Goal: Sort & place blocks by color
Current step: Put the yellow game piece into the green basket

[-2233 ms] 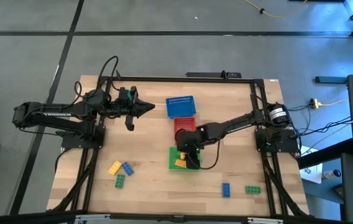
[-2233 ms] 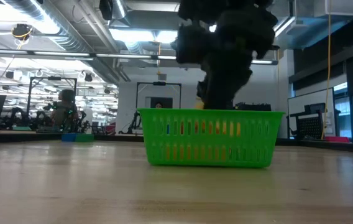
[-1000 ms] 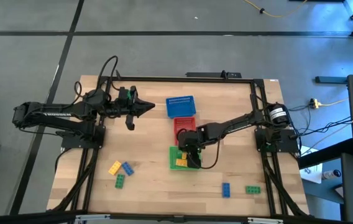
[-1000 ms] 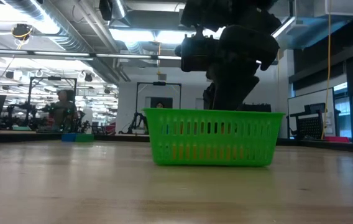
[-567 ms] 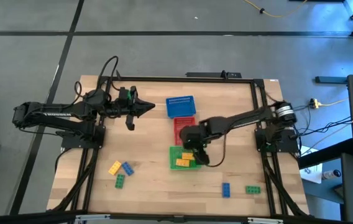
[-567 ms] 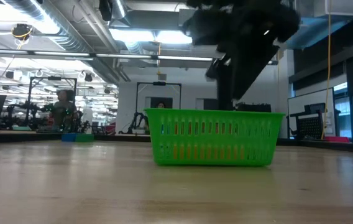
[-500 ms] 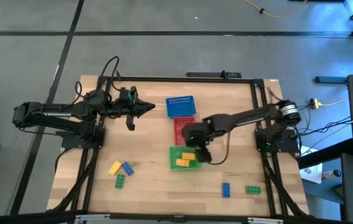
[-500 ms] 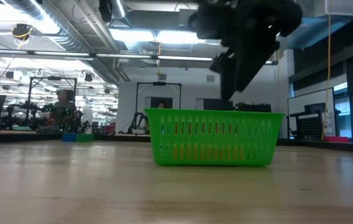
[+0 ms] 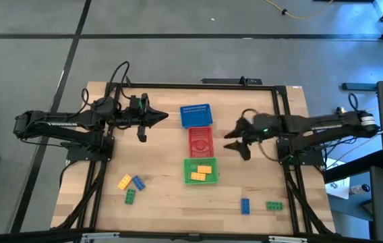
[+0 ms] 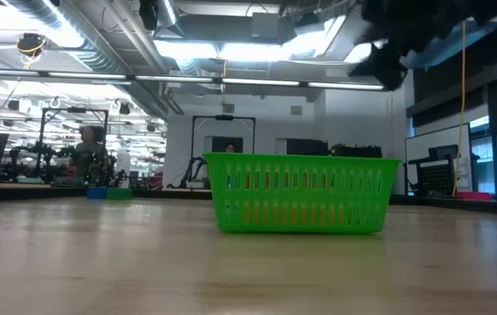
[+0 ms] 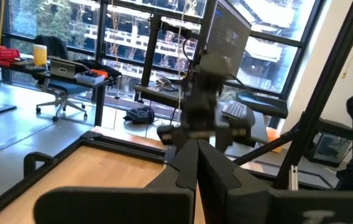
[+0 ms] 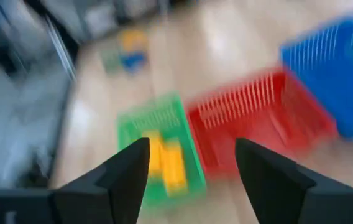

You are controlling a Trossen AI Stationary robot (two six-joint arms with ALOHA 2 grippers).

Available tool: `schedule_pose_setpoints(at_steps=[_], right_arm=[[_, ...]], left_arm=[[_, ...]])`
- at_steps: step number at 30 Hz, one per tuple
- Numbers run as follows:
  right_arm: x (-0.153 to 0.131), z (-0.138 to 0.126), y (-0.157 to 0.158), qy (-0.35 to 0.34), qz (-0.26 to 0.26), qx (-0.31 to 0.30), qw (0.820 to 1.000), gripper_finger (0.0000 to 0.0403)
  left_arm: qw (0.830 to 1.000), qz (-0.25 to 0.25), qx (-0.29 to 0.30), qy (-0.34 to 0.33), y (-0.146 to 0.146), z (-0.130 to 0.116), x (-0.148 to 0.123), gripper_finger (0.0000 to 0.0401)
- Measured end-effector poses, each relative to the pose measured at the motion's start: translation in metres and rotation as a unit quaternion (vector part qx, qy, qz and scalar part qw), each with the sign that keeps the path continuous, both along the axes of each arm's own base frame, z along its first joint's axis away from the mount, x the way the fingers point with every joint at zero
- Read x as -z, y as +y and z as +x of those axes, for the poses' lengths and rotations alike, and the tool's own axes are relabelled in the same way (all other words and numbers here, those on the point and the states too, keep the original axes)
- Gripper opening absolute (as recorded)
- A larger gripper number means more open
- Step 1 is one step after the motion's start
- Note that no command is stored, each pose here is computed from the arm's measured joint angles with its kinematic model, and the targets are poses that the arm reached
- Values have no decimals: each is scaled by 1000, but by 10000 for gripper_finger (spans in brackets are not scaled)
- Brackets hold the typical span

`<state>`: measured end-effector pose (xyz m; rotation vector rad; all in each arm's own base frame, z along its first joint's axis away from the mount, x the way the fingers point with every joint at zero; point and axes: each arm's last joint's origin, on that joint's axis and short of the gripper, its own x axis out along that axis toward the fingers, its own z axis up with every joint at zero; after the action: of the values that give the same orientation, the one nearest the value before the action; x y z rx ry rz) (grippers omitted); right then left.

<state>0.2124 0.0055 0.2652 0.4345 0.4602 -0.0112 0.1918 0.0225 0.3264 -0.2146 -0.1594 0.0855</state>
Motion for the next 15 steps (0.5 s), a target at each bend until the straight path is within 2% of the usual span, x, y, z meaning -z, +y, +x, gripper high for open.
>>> schedule_pose_setpoints(at_steps=[2, 5, 10, 15], right_arm=[[-11, -4, -4, -97, 5, 11, 995, 239], [-31, -6, -10, -211, -13, 20, 977, 239], [-56, -7, -24, -242, -36, 47, 968, 238], [-59, -9, -35, -245, -53, 23, 968, 215]], left_arm=[[1000, 0, 0, 0, 0, 0, 0, 0], [1000, 1, 3, 0, 0, 0, 0, 0], [1000, 1, 7, 0, 0, 0, 0, 0], [1000, 1, 7, -1, 0, 0, 0, 0]])
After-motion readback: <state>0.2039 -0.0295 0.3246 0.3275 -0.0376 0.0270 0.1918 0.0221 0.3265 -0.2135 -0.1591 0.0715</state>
